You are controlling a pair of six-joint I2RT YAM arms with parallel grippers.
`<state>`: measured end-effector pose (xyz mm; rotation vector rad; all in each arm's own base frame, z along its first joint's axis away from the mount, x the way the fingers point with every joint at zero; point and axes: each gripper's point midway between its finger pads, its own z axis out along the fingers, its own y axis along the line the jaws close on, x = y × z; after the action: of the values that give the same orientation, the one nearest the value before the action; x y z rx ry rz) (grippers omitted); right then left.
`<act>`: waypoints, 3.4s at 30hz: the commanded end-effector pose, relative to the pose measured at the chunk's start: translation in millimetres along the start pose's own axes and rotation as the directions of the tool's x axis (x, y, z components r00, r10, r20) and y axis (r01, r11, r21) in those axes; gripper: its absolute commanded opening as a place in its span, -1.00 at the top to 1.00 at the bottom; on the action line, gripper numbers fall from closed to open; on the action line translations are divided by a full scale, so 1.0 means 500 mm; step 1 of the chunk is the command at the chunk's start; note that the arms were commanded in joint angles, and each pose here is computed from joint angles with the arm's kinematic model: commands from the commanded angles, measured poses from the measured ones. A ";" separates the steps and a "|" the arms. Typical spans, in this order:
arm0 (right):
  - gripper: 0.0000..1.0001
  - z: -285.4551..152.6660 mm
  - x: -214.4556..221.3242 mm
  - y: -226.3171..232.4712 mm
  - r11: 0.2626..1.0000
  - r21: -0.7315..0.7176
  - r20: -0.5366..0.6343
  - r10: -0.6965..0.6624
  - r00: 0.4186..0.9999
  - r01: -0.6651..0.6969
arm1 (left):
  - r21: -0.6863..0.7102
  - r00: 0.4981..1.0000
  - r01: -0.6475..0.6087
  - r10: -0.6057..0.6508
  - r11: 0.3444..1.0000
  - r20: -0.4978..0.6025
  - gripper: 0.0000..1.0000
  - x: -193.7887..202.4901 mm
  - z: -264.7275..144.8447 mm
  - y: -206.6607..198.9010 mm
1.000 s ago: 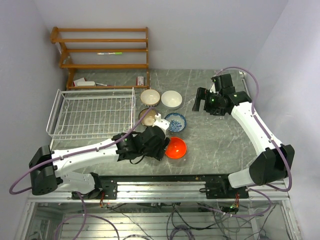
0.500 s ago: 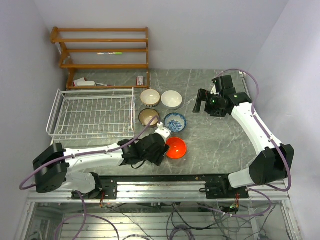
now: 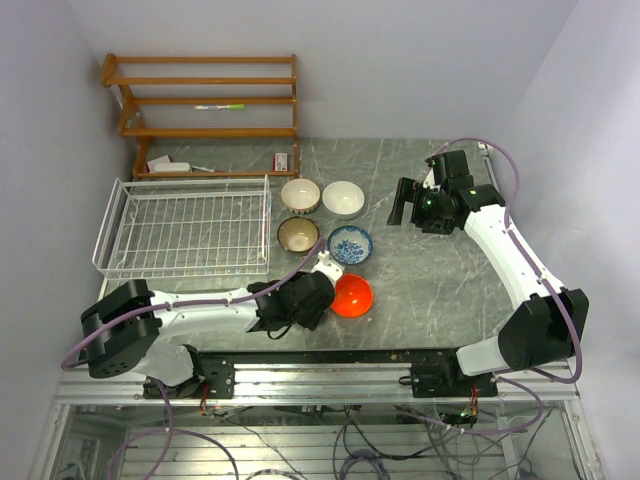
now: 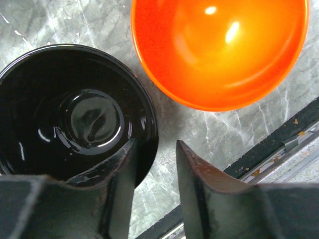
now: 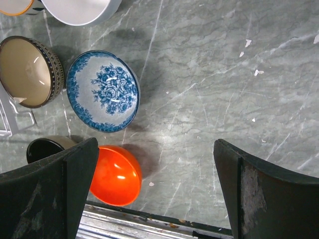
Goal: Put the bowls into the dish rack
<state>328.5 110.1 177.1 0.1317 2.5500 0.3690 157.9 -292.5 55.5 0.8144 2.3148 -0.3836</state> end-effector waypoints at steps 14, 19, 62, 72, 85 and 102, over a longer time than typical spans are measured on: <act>-0.98 0.005 -0.009 -0.016 1.000 0.015 0.006 0.002 1.000 -0.002 | -0.021 1.000 -0.001 0.001 1.000 0.003 0.42 0.021 0.019 0.009; -0.98 0.004 -0.007 -0.021 1.000 0.021 0.006 0.008 1.000 -0.008 | 0.000 1.000 -0.007 0.007 1.000 -0.011 0.84 0.023 0.026 -0.001; -0.96 -0.018 -0.028 -0.025 0.999 -0.009 0.038 0.043 0.998 -0.043 | 0.124 0.801 0.222 -0.254 0.967 0.542 0.86 -0.454 -0.301 0.224; -0.96 -0.017 -0.025 -0.013 0.998 -0.042 0.028 0.043 0.999 -0.041 | 0.258 0.581 0.427 -0.482 0.867 0.656 0.86 -0.450 -0.360 0.423; -0.96 -0.011 -0.022 -0.018 0.999 -0.032 0.018 0.043 0.999 -0.043 | 0.452 0.377 0.564 -0.703 0.691 0.604 0.86 -0.388 -0.308 0.536; -0.96 -0.002 -0.024 -0.030 0.999 0.001 0.022 0.049 0.999 -0.049 | 0.529 0.262 0.686 -0.848 0.499 0.461 0.86 -0.294 -0.196 0.604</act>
<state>328.9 98.8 176.0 0.1812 2.5544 0.4072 387.1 -82.2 179.5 -0.6000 1.8572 -1.1183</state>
